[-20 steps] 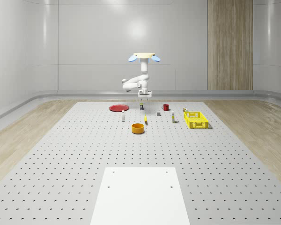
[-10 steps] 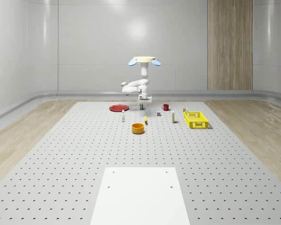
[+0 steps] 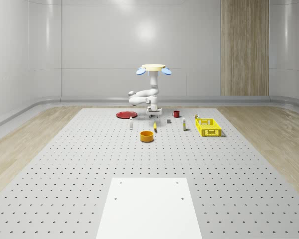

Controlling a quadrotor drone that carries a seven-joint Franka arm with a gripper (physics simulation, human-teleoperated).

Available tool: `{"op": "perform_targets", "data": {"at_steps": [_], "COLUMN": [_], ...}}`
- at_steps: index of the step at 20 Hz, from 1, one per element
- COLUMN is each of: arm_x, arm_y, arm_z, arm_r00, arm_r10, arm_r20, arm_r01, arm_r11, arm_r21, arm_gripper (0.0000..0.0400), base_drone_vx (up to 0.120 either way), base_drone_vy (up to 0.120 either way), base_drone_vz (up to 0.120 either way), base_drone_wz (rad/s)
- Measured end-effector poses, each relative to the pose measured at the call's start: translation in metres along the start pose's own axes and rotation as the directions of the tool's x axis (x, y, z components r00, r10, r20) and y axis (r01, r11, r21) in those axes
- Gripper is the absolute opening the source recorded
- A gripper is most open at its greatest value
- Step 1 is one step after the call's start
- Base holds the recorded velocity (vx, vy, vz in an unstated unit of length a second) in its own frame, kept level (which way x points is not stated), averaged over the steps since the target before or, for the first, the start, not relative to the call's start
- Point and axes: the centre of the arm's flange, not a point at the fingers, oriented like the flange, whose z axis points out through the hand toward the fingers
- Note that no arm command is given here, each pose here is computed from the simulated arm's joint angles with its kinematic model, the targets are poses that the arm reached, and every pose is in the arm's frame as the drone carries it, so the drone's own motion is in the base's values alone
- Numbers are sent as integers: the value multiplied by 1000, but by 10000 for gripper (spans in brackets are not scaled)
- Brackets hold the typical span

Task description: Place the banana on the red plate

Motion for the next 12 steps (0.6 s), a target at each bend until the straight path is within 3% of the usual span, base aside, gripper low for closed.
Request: {"op": "perform_targets", "data": {"at_steps": [6, 12], "arm_x": [0, 0], "arm_y": [0, 0], "arm_z": [0, 0], "arm_r00": [1000, 1000], "arm_r10": [0, 0], "arm_r20": [0, 0], "arm_r01": [0, 0], "arm_r11": [1000, 1000], "arm_r21": [0, 0], "arm_gripper": [400, 400], "base_drone_vx": [120, 120], "base_drone_vy": [40, 0], "base_drone_vz": [-7, -120], "base_drone_wz": [0, 0]}}
